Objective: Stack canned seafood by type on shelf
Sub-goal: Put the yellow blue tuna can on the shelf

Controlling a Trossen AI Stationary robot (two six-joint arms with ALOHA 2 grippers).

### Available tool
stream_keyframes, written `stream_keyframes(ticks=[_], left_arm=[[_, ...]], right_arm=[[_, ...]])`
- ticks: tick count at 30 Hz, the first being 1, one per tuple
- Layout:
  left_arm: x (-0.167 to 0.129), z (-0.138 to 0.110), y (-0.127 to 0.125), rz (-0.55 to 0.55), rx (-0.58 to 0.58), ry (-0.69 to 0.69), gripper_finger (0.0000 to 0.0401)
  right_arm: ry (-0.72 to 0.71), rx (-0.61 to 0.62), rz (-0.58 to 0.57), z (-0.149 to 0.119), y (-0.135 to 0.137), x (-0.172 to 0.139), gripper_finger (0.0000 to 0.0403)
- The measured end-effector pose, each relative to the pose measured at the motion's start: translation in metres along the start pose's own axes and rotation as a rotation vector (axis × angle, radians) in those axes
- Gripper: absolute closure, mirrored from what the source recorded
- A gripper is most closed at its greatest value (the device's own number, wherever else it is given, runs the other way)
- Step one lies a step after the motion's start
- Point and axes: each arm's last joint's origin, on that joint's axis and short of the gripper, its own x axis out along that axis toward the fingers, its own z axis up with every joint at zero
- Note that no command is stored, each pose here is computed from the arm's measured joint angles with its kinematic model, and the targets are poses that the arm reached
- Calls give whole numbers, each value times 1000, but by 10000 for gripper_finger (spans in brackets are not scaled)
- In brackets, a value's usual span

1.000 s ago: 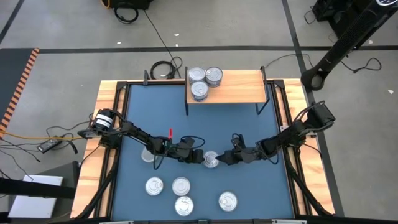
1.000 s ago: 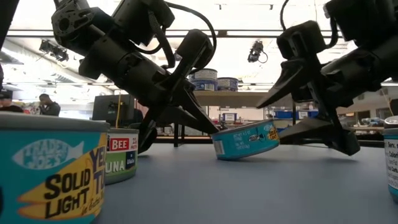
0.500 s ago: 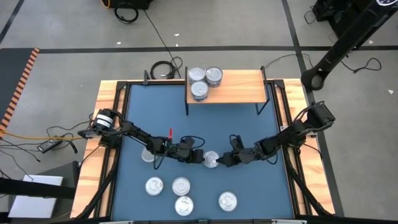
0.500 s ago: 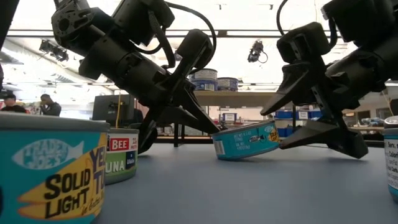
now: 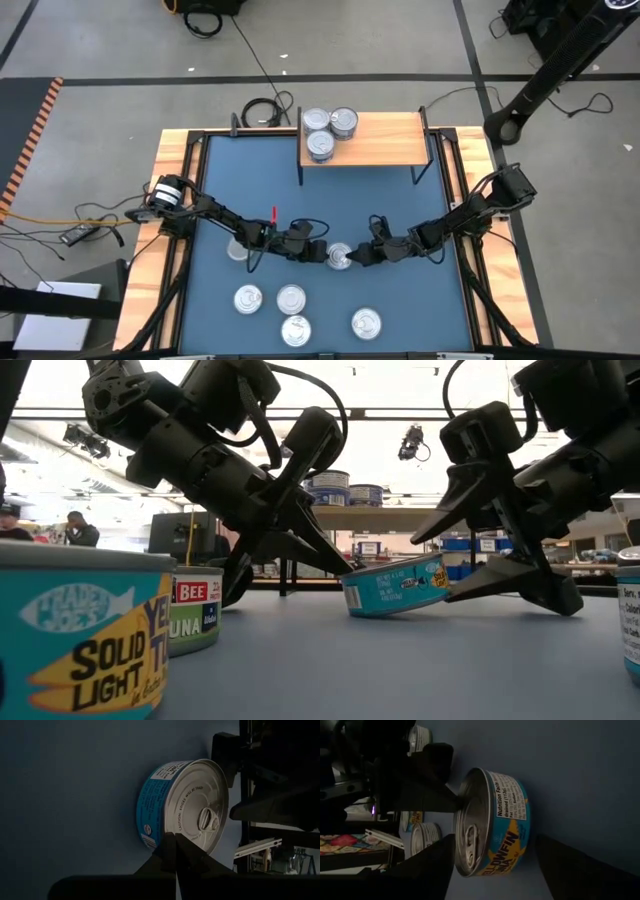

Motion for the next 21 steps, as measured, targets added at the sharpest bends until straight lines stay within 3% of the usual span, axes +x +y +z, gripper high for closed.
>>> stream_keyframes(ticks=[21], left_arm=[[0,0,0,0,2,-11,401]], right_arm=[[19,46,-24,-1,2,3,122]])
